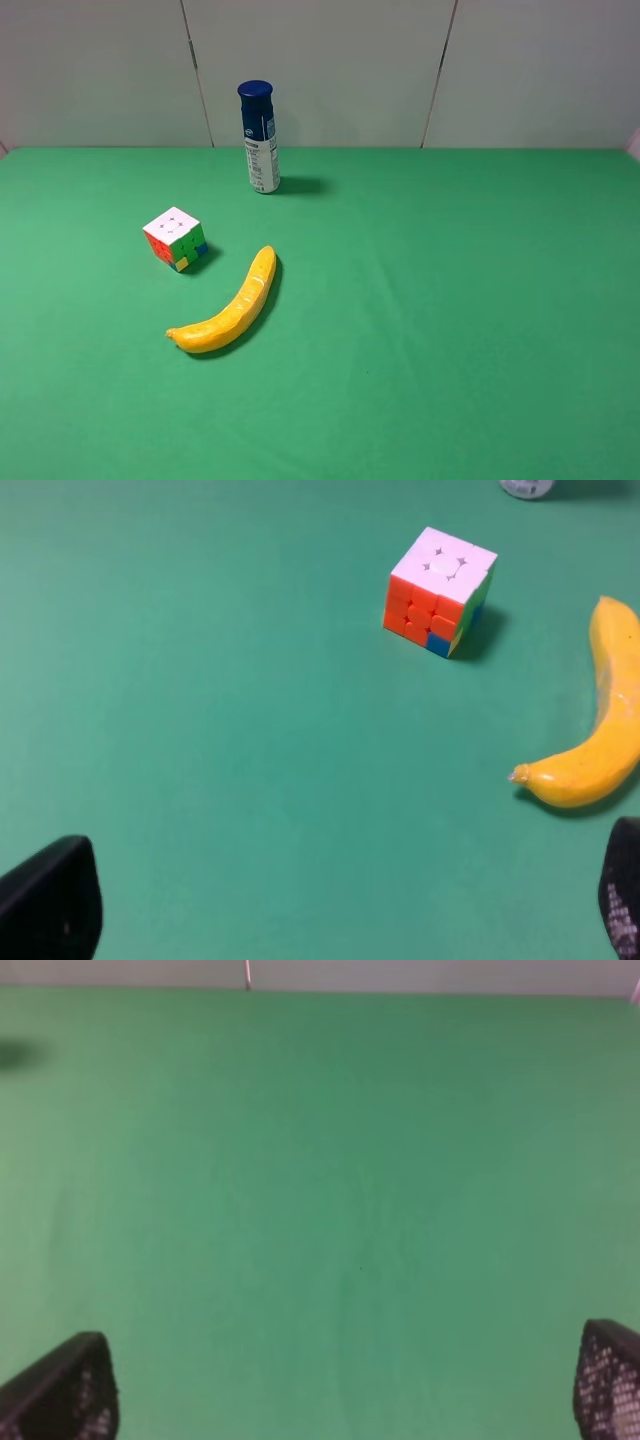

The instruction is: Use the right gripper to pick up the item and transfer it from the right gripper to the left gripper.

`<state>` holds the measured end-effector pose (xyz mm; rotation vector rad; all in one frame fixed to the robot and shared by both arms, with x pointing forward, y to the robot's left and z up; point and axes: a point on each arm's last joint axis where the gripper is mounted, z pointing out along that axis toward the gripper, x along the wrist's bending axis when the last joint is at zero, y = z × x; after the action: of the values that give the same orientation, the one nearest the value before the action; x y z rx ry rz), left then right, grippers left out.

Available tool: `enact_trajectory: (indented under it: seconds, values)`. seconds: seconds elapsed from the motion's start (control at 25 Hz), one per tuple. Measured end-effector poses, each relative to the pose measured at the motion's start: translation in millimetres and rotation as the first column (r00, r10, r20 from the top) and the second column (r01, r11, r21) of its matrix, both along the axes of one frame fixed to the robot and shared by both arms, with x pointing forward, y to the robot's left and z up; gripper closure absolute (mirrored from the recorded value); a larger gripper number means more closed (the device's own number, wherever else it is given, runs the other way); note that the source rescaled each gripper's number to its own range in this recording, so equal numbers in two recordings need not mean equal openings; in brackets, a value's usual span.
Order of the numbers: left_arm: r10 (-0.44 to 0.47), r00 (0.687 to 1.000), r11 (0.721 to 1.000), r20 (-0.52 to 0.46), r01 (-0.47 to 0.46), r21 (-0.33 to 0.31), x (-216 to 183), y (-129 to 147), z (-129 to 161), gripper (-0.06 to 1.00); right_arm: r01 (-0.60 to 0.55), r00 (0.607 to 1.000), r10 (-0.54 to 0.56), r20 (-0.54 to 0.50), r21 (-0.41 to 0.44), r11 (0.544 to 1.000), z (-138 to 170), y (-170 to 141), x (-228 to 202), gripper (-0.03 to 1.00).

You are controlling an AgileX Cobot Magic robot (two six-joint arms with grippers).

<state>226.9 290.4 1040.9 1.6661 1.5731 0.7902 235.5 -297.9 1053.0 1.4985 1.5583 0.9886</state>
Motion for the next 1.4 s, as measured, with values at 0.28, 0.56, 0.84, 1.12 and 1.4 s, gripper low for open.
enact_trajectory:
  seconds: [0.28, 0.56, 0.84, 1.12, 1.4]
  values:
    - [-0.035, 0.999, 0.999, 0.002, 0.035, -0.001, -0.5, 0.0, 0.0, -0.06, 0.0, 1.0, 0.0, 0.0, 0.0, 1.0, 0.0, 0.0, 0.0, -0.03]
    - [-0.051, 0.999, 0.999, 0.001, 0.051, 0.009, -0.6, 1.2, -0.1, -0.06, 0.0, 1.0, 0.0, 0.001, 0.0, 1.0, 0.1, 0.0, 0.0, -0.03]
    - [-0.011, 1.0, 0.999, -0.001, 0.011, 0.036, -0.4, 5.6, -0.3, -0.06, 0.0, 1.0, 0.0, 0.002, 0.0, 1.0, 0.2, 0.0, 0.1, -0.03]
    - [-0.006, 1.0, 0.999, -0.001, 0.006, 0.037, -0.4, 6.1, -0.4, -0.06, 0.0, 1.0, 0.0, 0.002, 0.0, 1.0, 0.2, 0.0, 0.1, -0.03]
    - [-0.004, 1.0, 0.999, -0.001, 0.004, 0.04, -0.4, 6.3, -0.4, -0.06, 0.0, 1.0, 0.0, 0.002, 0.0, 1.0, 0.2, 0.0, 0.1, -0.03]
